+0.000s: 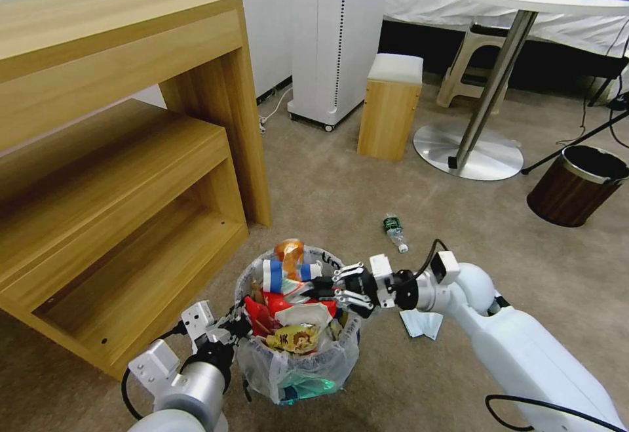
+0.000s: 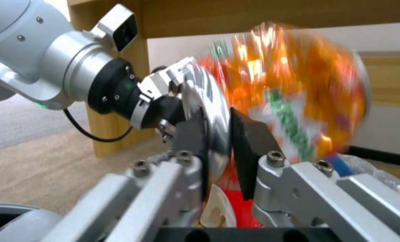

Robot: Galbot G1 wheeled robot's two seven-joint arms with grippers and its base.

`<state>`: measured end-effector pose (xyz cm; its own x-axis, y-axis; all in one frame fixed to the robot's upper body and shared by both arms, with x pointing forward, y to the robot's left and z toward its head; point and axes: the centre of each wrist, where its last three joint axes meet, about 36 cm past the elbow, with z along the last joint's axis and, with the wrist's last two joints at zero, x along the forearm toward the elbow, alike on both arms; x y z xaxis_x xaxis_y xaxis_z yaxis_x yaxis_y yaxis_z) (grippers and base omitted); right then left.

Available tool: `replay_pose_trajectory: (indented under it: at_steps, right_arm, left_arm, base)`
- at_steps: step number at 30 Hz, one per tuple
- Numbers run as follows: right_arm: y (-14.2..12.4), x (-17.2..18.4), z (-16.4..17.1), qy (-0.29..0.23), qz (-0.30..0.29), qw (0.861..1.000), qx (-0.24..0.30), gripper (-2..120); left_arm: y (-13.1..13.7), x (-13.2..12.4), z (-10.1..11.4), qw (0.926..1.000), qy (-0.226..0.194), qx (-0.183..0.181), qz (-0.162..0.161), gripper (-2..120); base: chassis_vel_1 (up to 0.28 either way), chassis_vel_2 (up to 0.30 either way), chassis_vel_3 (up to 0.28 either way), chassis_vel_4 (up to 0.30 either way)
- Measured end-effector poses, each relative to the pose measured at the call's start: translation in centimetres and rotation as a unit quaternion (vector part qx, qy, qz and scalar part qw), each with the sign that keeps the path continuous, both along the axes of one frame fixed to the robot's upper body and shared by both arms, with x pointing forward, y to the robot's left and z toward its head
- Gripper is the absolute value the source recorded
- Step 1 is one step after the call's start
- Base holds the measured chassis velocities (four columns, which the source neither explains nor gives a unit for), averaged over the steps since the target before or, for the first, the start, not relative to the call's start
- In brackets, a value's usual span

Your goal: Pick up the trash bin and place the garbage on the floor into it.

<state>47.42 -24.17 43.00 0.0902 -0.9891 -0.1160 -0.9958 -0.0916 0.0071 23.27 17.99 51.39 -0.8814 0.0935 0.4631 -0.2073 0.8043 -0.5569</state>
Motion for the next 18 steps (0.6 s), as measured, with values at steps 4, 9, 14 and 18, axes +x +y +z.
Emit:
replay_pose_trajectory:
  at_steps: [4, 9, 14, 18]
  right_arm:
    - [0.0, -0.2, 0.0, 0.001, 0.001, 1.0, -0.005, 32]
    - [-1.2, -0.7, 0.6, -0.008, -0.013, 1.0, -0.002, 52]
    - [-3.8, -1.9, 2.9, -0.045, -0.119, 0.991, 0.032, 72]
    - [-6.8, -4.8, 4.4, -0.05, -0.306, 0.948, 0.073, 87]
  left_arm:
    - [0.2, -0.1, -0.1, 1.0, 0.003, 0.004, 0.0, 3]
    - [0.4, -0.2, -0.2, 1.0, 0.006, 0.007, 0.002, 3]
    - [1.1, 0.1, 0.0, 0.9999, 0.0, 0.014, 0.01, 3]
    - [1.7, 0.5, 0.2, 0.9993, -0.01, 0.026, 0.023, 3]
  base:
    - [0.0, 0.0, 0.0, 0.0]
    - [0.0, 0.0, 0.0, 0.0]
    - [0.0, 0.0, 0.0, 0.0]
    - [0.0, 0.0, 0.0, 0.0]
